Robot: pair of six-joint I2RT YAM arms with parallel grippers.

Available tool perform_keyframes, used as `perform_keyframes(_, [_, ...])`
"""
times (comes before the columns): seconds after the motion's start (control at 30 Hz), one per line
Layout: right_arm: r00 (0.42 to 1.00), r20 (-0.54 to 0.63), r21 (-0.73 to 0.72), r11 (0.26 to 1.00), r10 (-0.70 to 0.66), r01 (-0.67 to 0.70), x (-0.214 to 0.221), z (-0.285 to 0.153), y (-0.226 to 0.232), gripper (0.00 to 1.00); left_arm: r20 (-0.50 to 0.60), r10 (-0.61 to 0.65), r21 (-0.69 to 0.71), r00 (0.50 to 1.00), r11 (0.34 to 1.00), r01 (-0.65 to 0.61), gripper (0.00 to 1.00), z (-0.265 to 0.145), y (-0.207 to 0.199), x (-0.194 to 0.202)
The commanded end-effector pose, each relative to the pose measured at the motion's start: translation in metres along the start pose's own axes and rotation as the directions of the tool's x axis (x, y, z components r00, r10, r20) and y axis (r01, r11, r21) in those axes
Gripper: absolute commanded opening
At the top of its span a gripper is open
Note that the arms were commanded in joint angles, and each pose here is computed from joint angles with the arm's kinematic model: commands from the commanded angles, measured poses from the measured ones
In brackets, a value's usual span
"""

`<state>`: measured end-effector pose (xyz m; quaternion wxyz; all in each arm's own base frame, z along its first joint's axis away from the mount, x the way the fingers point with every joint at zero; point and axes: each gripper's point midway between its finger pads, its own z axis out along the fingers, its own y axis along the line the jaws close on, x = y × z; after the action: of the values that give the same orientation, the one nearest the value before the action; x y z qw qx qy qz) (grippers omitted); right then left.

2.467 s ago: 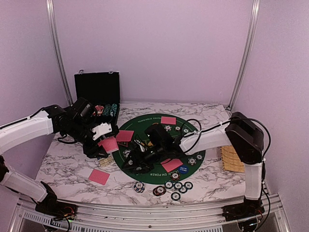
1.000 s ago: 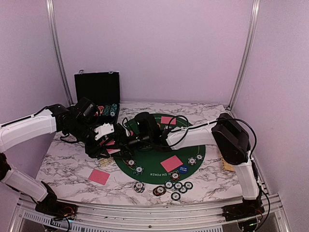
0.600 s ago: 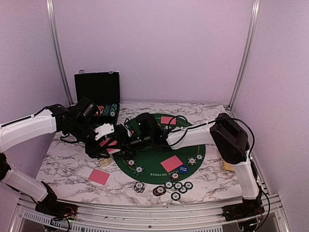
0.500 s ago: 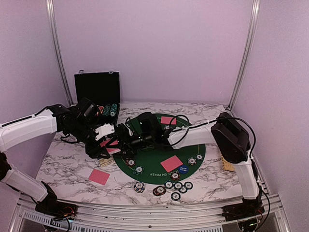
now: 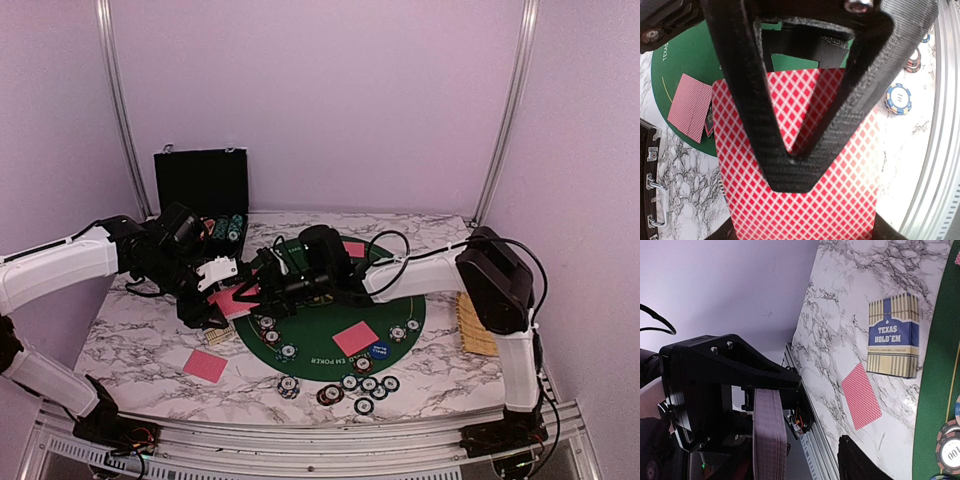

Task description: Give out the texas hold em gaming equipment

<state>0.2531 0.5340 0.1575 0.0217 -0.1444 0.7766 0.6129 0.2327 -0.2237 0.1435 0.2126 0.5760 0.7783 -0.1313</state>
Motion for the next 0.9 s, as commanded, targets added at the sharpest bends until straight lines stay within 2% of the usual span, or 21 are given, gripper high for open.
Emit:
perform_keyframes(0.0, [1.0,0.018,0.009,1.0,-0.019,0.019,-0.006,-0.014,0.01,0.54,0.027,0.006,0.003,1.0,1.0,-0.006,0.0,-0.006,-0.002,-0.007])
perform_keyframes(0.23, [0.999,0.009,0.016,0.999,-0.04,0.04,-0.001,-0.02,0.016,0.6,0.024,0.003,0.004,1.0,1.0,-0.003,0.0,-0.005,-0.002,-0.006])
perform_keyframes(0.87, [0.997,0.024,0.049,0.996,-0.071,0.07,-0.004,-0.035,0.026,0.17,0.015,-0.003,0.01,1.0,1.0,0.002,0.0,-0.003,-0.002,-0.004])
